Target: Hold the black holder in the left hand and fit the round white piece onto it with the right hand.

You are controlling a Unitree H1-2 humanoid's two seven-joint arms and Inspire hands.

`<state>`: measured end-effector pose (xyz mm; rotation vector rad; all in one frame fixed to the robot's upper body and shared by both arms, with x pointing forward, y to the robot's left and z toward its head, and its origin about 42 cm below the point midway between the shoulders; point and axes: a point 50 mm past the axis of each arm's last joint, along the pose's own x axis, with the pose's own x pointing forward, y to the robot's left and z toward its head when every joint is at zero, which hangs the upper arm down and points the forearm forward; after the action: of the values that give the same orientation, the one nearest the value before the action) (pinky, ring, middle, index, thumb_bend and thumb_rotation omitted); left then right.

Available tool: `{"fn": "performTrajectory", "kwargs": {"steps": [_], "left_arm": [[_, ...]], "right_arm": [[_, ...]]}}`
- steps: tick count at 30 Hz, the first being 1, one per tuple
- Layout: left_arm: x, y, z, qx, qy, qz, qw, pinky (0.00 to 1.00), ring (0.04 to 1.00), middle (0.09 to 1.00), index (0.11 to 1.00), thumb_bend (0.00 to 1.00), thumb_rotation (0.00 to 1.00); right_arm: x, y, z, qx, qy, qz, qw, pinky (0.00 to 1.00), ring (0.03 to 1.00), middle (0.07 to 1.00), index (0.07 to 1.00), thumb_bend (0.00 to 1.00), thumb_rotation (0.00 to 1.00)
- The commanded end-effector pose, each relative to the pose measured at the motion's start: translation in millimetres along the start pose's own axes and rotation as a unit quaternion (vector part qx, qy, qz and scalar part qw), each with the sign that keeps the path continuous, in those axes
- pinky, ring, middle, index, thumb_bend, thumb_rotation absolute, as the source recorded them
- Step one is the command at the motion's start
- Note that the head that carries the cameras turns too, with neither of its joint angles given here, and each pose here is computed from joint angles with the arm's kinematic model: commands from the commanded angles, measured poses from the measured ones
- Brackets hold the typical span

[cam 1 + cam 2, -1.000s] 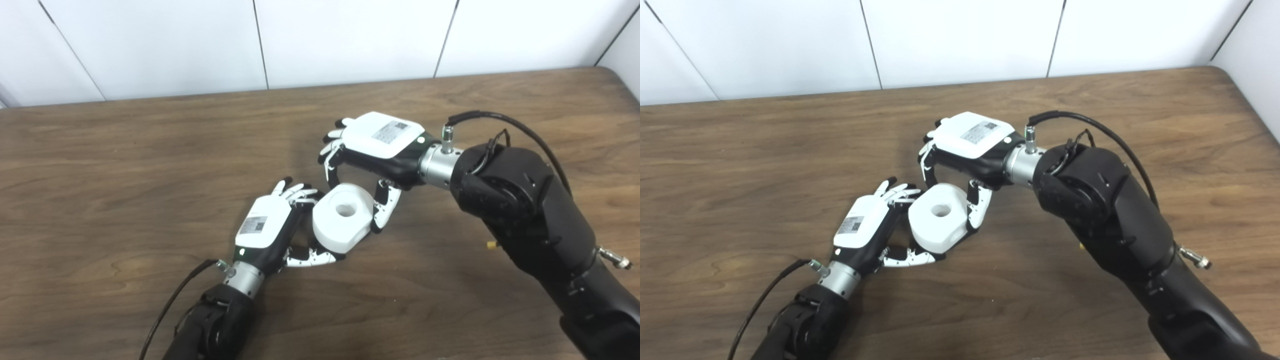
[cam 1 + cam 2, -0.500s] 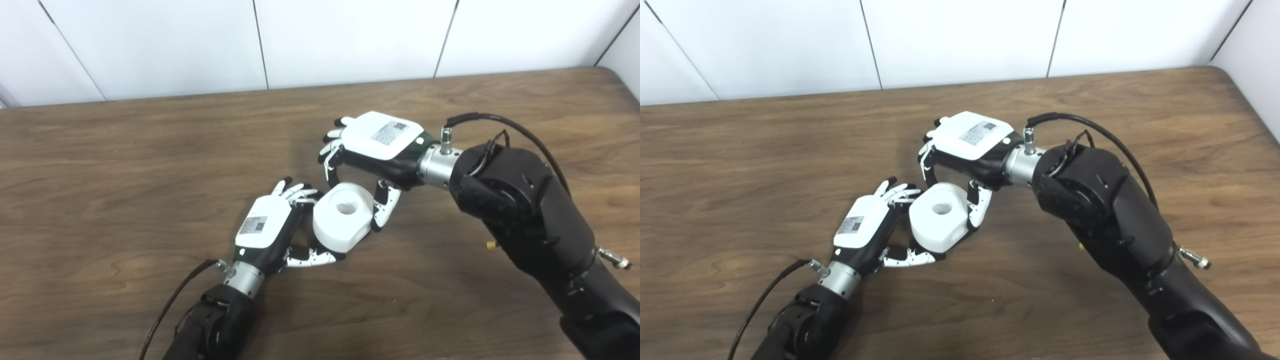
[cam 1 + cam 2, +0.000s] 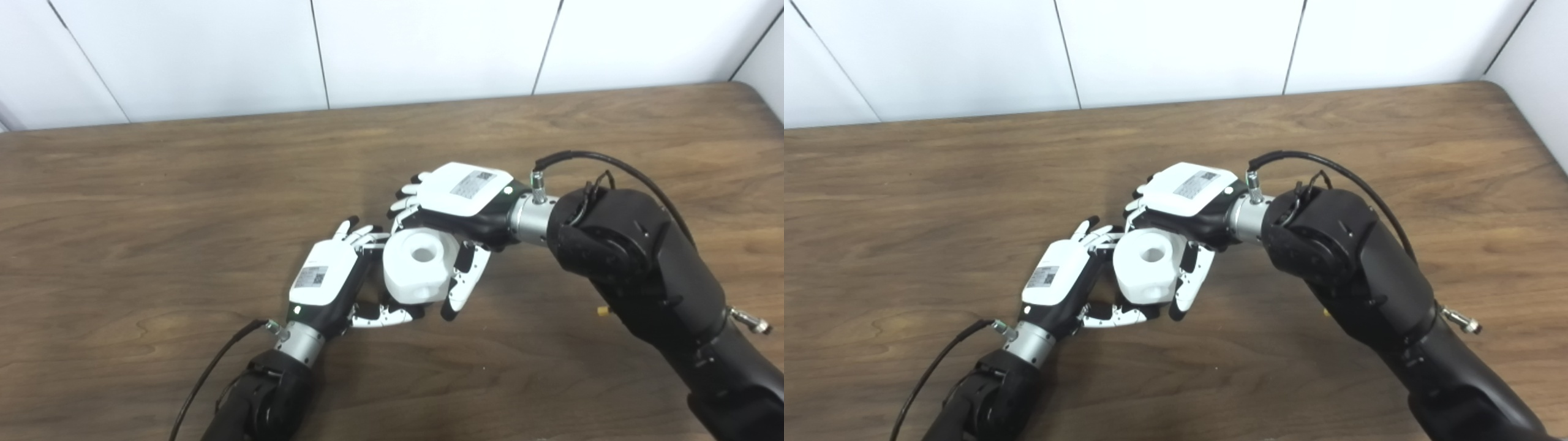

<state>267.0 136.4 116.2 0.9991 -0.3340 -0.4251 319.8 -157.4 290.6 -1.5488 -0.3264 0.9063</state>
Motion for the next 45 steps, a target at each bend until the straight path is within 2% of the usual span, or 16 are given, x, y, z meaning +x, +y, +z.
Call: {"fn": "performTrajectory", "kwargs": {"steps": [1,7,13,22,27,35,45], "left_arm": [[-4,-14,-2,0.016,0.007,-0.043,0.999,1.0,0.876,0.785,0.486,0.52,0.05],[-4,-15,-3,0.015,0.005,-0.042,0.999,1.0,0.873,0.783,0.486,0.52,0.05],[-4,-16,-4,0.016,0.005,-0.041,0.999,1.0,0.869,0.778,0.486,0.52,0.05],[-3,-17,-5,0.017,0.008,-0.045,0.999,1.0,0.872,0.777,0.486,0.52,0.05],[-3,-17,-6,0.017,0.007,-0.046,0.999,1.0,0.873,0.776,0.486,0.52,0.06],[-3,-17,-6,0.014,0.004,-0.04,0.999,1.0,0.837,0.721,0.486,0.52,0.05],[-4,-17,-6,0.013,0.007,-0.039,0.999,1.0,0.808,0.694,0.486,0.52,0.05]], "right_arm": [[-8,-20,0,-0.023,0.001,-0.022,0.999,1.0,0.985,0.93,0.789,1.0,0.53],[-11,-21,0,-0.02,0.004,-0.011,1.0,1.0,1.0,0.952,0.841,1.0,0.59],[-13,-23,-3,-0.013,0.011,-0.012,1.0,1.0,1.0,0.974,0.884,1.0,0.61],[-22,-40,-7,-0.001,0.017,-0.046,0.999,1.0,1.0,0.996,0.926,1.0,0.59],[-28,-54,-11,-0.003,0.024,-0.064,0.998,1.0,1.0,1.0,0.934,1.0,0.59],[-40,-68,-15,-0.017,0.028,-0.083,0.996,1.0,1.0,1.0,0.941,1.0,0.63],[-44,-66,-16,-0.006,0.024,-0.084,0.996,1.0,1.0,1.0,0.933,1.0,0.62]]}}
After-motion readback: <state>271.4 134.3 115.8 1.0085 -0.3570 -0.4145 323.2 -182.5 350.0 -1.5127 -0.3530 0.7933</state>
